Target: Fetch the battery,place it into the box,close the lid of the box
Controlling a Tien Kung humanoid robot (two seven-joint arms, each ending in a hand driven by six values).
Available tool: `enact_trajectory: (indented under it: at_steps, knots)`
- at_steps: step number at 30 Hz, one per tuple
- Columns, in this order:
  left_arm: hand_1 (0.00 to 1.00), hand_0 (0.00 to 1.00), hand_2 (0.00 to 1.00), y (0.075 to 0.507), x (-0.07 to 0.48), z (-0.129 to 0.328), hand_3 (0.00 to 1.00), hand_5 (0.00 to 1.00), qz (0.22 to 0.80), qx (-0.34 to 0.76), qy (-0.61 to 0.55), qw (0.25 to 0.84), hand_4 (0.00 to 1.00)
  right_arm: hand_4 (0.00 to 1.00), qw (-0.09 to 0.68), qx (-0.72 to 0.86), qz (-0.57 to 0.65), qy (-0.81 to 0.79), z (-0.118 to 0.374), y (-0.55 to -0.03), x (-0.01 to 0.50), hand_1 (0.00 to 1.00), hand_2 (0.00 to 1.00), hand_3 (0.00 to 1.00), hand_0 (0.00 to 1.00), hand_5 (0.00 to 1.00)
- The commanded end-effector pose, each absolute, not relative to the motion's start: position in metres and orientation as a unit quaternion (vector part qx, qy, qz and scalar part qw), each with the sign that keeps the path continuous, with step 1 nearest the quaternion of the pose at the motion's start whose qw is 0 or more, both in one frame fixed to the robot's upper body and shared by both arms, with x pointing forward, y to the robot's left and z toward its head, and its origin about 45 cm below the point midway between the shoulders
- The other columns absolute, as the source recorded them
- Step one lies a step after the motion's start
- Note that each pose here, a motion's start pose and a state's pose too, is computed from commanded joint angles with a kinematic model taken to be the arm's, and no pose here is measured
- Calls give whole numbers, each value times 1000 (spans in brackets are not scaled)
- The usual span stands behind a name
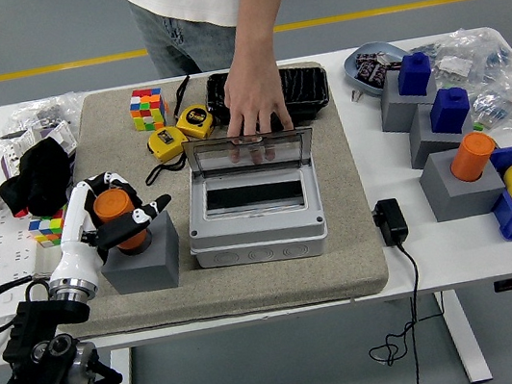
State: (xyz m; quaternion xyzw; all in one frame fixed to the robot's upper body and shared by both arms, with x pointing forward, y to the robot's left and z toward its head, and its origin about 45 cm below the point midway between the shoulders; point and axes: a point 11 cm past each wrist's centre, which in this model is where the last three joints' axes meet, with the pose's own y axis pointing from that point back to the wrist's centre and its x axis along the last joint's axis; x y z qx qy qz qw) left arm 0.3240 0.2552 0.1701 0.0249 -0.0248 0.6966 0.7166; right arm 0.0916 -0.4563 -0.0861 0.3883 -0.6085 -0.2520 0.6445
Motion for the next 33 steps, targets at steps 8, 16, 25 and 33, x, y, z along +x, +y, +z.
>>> enact_trajectory:
  at_steps: [8,16,25,33]
  knots:
    - [2,74,2,256,329,189,2,392,716,-39,-17,697,943,981,646,390,-251,-607,-86,-456,92,784,743,750,818,653]
    - [2,69,2,214,328,215,2,415,657,-20,-99,747,926,981,648,389,-249,-606,-85,-458,92,784,743,750,819,653]
    - [2,69,2,155,322,214,2,428,564,20,-195,802,909,981,648,390,-247,-606,-85,-459,93,784,743,750,818,652]
    - [2,71,2,113,316,219,2,432,479,41,-310,820,863,981,649,391,-244,-606,-84,-460,96,784,743,748,818,653]
